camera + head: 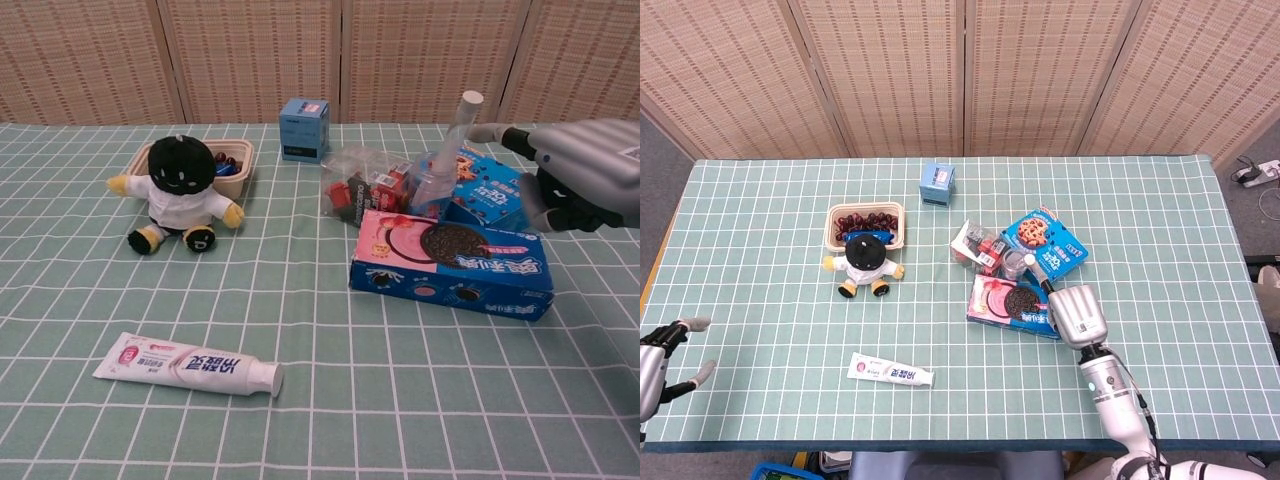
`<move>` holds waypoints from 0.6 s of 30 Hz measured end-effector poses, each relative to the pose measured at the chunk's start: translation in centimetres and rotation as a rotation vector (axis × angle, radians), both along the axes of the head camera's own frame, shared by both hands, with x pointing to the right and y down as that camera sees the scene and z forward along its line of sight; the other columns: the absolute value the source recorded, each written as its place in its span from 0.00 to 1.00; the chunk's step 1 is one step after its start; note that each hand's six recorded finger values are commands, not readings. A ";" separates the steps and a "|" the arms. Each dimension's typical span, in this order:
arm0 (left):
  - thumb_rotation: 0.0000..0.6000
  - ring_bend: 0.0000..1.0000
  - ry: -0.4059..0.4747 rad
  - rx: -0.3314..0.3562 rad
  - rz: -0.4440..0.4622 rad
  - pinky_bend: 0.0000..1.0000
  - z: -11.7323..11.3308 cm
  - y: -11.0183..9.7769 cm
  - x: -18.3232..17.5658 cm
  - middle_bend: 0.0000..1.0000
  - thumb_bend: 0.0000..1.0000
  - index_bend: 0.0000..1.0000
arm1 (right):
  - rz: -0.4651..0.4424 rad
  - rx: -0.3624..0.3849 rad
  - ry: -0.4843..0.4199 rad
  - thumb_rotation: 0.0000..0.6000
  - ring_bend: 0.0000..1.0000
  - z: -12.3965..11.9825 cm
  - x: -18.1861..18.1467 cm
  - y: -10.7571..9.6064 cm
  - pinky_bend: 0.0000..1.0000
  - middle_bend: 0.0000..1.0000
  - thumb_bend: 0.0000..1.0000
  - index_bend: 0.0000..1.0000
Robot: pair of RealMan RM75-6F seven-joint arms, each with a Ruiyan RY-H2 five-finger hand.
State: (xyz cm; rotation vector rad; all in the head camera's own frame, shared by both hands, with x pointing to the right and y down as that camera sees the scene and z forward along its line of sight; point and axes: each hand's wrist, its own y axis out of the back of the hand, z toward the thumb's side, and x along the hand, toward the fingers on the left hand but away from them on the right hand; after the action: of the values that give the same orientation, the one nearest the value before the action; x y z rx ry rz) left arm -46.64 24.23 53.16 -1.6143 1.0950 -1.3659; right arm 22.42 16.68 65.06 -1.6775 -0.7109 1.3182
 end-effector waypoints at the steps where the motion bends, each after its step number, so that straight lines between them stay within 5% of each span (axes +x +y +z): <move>1: 1.00 0.44 0.000 -0.001 0.000 0.59 0.0 0.0 0.0 0.40 0.24 0.39 | -0.003 0.001 -0.003 1.00 1.00 0.0 -0.2 0.0 1.00 0.99 0.80 0.07; 18: 1.00 0.44 -0.001 -0.006 0.005 0.59 0.0 0.1 0.1 0.40 0.24 0.39 | -0.030 0.019 -0.036 1.00 1.00 -0.7 -1.6 -0.3 1.00 0.98 0.78 0.07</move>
State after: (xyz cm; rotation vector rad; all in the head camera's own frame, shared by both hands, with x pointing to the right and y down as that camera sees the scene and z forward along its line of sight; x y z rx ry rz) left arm -46.56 24.34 53.14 -1.6198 1.0866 -1.3680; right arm 20.85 16.37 64.35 -1.6941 -0.7144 1.2590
